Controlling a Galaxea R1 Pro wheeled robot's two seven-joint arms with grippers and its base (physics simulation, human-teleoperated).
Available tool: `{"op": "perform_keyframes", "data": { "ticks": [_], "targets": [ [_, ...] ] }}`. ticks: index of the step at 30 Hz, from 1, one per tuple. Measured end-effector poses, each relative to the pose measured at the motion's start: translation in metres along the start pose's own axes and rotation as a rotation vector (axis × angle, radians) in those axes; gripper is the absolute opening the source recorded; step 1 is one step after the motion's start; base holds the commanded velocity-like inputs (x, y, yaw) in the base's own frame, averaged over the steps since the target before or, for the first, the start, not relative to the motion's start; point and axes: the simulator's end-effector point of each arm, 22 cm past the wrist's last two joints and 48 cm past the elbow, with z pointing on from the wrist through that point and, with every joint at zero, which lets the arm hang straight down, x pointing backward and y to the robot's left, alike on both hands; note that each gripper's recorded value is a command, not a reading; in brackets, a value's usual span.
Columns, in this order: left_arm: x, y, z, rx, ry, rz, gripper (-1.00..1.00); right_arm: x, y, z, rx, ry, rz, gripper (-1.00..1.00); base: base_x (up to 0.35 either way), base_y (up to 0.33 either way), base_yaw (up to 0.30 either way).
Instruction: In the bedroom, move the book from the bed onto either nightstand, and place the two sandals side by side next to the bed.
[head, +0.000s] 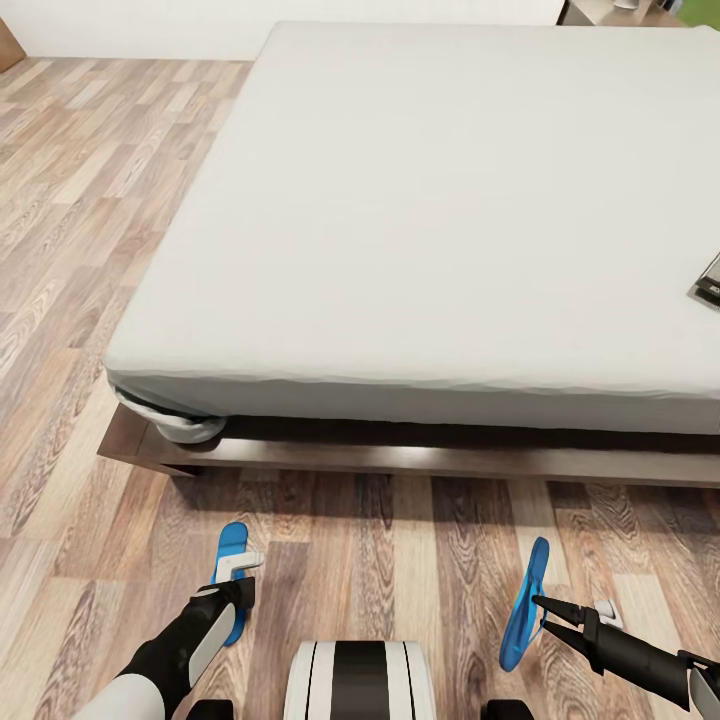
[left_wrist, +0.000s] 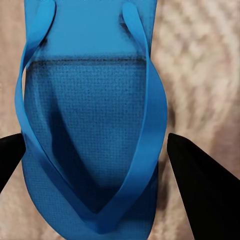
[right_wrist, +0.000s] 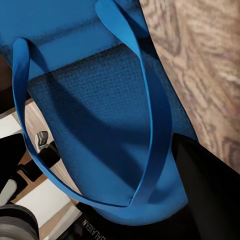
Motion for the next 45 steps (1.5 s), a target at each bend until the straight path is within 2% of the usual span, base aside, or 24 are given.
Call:
{"op": "perform_keyframes", "data": {
  "ticks": [33, 34, 45],
  "targets": [
    [-0.0073, -0.0003, -0.0052, 0.002, -0.014, -0.002, -1.00, -0.0025, 0.0067, -0.0018, -0.009, -0.006, -0.012, -1.00, 0.000, 0.000, 0.000],
    [-0.0073, -0.0004, -0.0052, 0.002, -0.014, -0.001, 1.00, -0.0025, 0.0067, -0.0018, -0.009, -0.006, -0.012, -1.00, 0.000, 0.000, 0.000],
    [-0.0073, -0.0007, -0.0053, 0.003, -0.015, 0.000, 1.00, -0.0024, 0.0065, -0.0018, -0.008, -0.006, -0.012, -1.00, 0.000, 0.000, 0.000]
  ]
}}
